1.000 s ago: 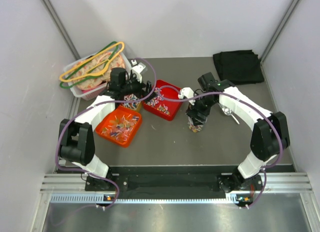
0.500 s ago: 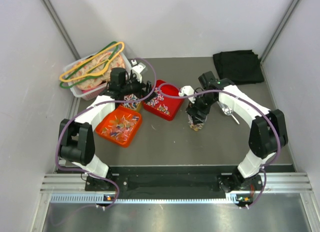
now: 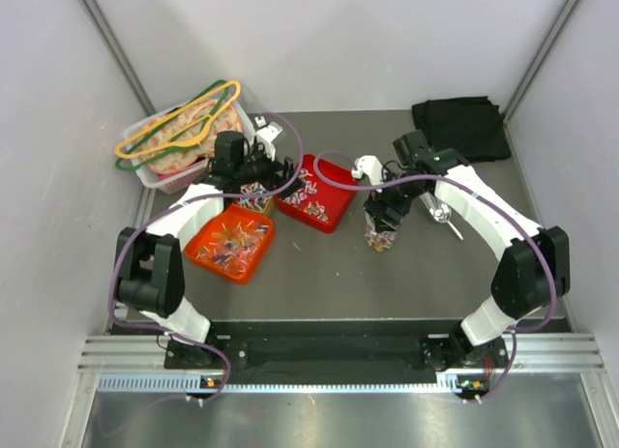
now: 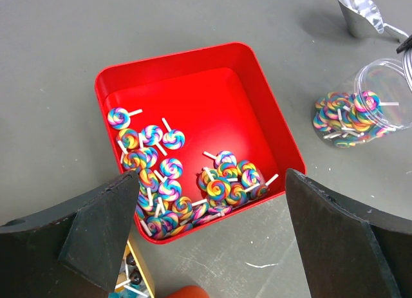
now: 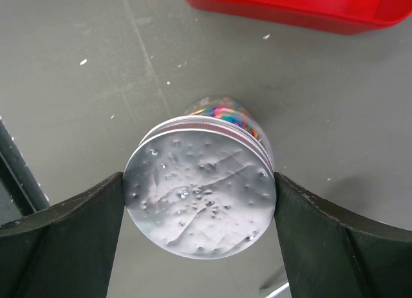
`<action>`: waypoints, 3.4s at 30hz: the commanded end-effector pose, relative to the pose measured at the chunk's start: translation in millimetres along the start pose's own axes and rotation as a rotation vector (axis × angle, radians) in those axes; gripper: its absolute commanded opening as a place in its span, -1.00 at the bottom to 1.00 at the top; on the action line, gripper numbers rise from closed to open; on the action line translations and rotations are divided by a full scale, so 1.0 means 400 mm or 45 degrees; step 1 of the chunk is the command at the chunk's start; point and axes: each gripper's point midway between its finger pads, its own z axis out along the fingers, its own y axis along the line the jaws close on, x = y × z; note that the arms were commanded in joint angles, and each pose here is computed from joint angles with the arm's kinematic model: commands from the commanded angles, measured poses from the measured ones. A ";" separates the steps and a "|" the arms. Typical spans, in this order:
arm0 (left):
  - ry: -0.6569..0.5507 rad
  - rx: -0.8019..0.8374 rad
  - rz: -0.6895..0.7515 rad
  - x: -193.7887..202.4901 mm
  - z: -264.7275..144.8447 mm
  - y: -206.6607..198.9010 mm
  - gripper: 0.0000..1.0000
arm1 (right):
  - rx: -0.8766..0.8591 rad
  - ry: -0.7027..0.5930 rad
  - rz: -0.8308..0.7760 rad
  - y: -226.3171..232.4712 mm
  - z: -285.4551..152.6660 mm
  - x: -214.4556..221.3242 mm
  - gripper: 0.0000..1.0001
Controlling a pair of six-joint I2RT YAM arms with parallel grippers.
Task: Pack the candies
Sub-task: Close the bottle lid on the packing bottle, then pick up the packing bottle from the center of the board.
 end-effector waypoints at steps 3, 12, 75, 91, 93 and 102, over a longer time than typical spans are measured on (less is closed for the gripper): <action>-0.055 0.032 0.023 -0.032 0.003 -0.007 0.98 | 0.054 -0.030 -0.026 -0.034 -0.019 -0.026 0.52; -0.051 0.030 0.028 -0.027 0.001 -0.009 0.98 | 0.015 0.007 -0.006 -0.039 0.029 -0.001 0.52; -0.045 0.066 0.006 -0.023 0.020 -0.008 0.98 | 0.130 0.150 0.037 -0.057 0.091 0.067 0.98; -0.035 0.067 0.005 -0.013 0.020 -0.006 0.98 | 0.139 0.173 0.081 -0.065 0.143 0.087 0.94; -0.033 0.086 0.001 -0.010 0.023 -0.013 0.98 | 0.142 0.180 0.084 -0.061 0.146 0.097 0.84; -0.032 0.167 -0.019 0.017 0.037 -0.032 0.98 | 0.142 0.167 0.087 -0.049 0.131 0.096 -0.09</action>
